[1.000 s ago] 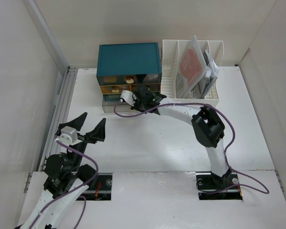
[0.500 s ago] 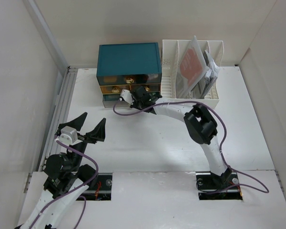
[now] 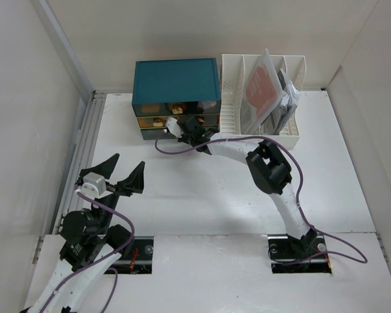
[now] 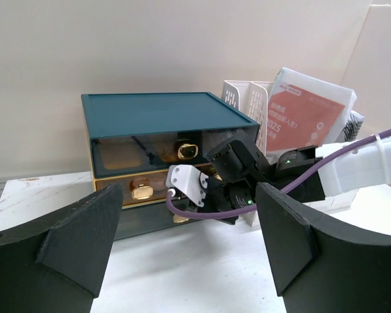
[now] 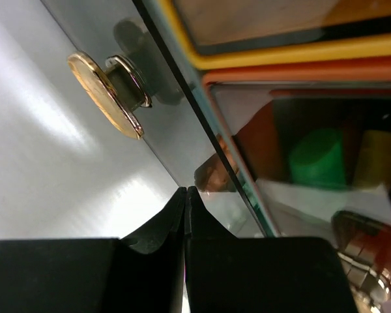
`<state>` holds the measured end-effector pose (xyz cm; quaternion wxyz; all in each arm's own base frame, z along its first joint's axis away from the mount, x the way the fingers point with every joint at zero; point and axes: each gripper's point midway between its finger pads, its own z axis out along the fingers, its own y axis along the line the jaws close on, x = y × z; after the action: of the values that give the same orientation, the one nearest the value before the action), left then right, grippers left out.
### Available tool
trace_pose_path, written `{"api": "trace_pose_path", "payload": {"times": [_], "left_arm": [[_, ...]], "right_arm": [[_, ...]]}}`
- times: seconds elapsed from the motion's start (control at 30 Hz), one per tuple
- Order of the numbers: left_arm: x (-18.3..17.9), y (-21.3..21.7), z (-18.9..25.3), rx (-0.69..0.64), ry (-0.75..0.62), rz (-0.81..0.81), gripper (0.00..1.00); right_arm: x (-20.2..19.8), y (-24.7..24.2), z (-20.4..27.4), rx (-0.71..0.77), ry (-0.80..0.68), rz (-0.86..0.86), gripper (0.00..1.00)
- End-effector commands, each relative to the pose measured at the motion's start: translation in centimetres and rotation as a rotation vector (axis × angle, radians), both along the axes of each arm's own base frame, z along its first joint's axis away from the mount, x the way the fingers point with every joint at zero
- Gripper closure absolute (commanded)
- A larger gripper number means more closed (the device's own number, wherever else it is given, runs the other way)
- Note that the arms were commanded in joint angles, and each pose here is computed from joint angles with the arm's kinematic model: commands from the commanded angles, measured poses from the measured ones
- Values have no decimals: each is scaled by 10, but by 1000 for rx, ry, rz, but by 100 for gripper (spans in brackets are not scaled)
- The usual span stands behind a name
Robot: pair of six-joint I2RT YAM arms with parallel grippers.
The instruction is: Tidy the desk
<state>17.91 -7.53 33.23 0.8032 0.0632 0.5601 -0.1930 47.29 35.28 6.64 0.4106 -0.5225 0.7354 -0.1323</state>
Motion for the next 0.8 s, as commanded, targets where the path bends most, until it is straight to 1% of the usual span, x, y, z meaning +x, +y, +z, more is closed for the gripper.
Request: {"api": "trace_pose_path", "payload": {"times": [0.0, 0.13, 0.23, 0.27, 0.3, 0.37, 0.4, 0.43, 0.47, 0.5, 0.53, 0.57, 0.6, 0.63, 0.67, 0.7, 0.73, 0.77], "left_arm": [[-8, 4, 18, -38, -63, -7, 20], [-8, 4, 18, -38, -63, -7, 20], [-8, 6, 18, -41, -61, 2, 20], [-8, 6, 18, -41, -61, 2, 20], [-8, 6, 18, -41, -61, 2, 20], [-8, 6, 18, -41, -61, 2, 20], [-8, 6, 18, -41, -61, 2, 20], [-8, 6, 18, -41, -61, 2, 20], [-8, 6, 18, -41, -61, 2, 20], [-8, 6, 18, -41, -61, 2, 20], [-8, 6, 18, -41, -61, 2, 20], [-7, 3, 17, -32, -56, -7, 20], [-7, 3, 17, -32, -56, -7, 20], [-7, 3, 19, -45, -61, -10, 19], [-7, 3, 19, -45, -61, -10, 17], [-5, 3, 17, -43, -49, -1, 11], [-5, 3, 17, -53, -46, -5, 7], [-3, 7, 16, -73, -36, 15, 3]], "right_arm": [[31, 1, 36, 64, -135, -67, 97], [39, -7, 38, 63, -165, -105, 97], [37, -7, 38, 61, -164, -91, 97], [34, -7, 29, 53, -144, -80, 97], [30, -6, 42, 77, -149, -63, 97], [8, 6, 41, 107, -72, 41, 97], [-10, 4, 51, 107, -35, 113, 97], [-43, 30, 49, 164, 83, 304, 96], [-68, 37, 53, 179, 166, 424, 85], [-110, 27, 44, 141, 339, 531, 76], [-136, 28, 65, 150, 372, 678, 67], [-169, 34, 76, 220, 462, 805, 58], [-189, 27, 87, 230, 523, 840, 43], [-198, 25, 106, 252, 515, 870, 38], [-203, 23, 117, 269, 519, 876, 30], [-206, 22, 128, 284, 516, 864, 14], [-203, 23, 138, 326, 507, 809, 0], [-198, 18, 164, 375, 438, 765, 0]]}}
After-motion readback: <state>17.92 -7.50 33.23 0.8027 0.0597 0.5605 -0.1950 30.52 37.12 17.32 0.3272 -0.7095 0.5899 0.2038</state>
